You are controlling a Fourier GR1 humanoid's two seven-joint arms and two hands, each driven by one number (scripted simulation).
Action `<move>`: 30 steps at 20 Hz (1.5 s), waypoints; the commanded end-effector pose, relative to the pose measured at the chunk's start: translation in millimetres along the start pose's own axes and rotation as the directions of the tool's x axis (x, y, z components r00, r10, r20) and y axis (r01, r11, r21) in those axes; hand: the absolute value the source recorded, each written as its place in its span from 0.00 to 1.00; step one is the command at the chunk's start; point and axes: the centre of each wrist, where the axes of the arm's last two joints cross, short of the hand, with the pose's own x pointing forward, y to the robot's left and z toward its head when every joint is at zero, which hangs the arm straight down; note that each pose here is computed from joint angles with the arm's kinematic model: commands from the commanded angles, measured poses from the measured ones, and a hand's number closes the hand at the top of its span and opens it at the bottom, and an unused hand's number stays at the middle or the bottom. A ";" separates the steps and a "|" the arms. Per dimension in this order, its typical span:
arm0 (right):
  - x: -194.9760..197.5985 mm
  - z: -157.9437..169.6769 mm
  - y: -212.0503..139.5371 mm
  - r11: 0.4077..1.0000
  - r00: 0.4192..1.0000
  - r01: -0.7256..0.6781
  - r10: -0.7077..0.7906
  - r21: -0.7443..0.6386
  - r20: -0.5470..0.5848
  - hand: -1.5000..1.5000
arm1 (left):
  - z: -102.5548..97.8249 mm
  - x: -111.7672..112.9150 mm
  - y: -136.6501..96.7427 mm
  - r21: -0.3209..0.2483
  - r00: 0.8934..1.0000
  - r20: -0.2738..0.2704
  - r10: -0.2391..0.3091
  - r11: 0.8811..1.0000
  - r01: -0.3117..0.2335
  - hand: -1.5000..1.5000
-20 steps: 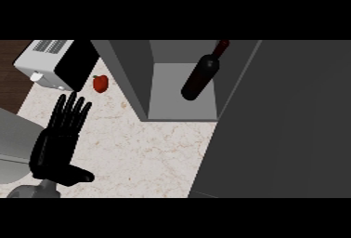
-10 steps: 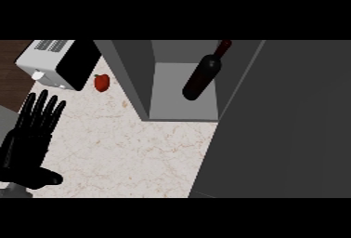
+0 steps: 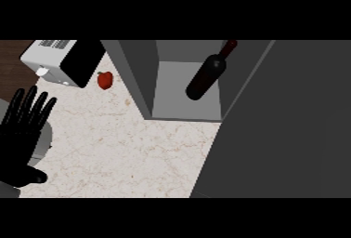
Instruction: Pick up the wine, place it into the cabinet and close the cabinet
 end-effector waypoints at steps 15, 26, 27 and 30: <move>28.2 -95.8 5.9 0.983 0.970 0.184 -0.181 -0.007 0.160 1.00 | -15.9 10.9 17.0 -0.013 1.000 0.004 -0.004 1.000 0.004 0.00; 65.5 -244.2 8.0 0.972 0.972 0.224 -0.218 -0.072 0.086 1.00 | -5.4 21.4 36.6 0.032 1.000 -0.006 -0.005 0.999 0.005 0.00; 63.6 -262.5 -4.2 0.970 0.972 0.225 -0.218 -0.091 0.085 1.00 | -2.0 24.5 32.7 0.026 1.000 0.012 -0.028 0.999 0.028 0.00; 47.7 -272.8 -8.9 0.959 0.962 0.269 -0.262 -0.091 0.075 1.00 | -4.0 10.4 30.6 0.042 0.999 -0.001 -0.044 0.998 0.044 0.00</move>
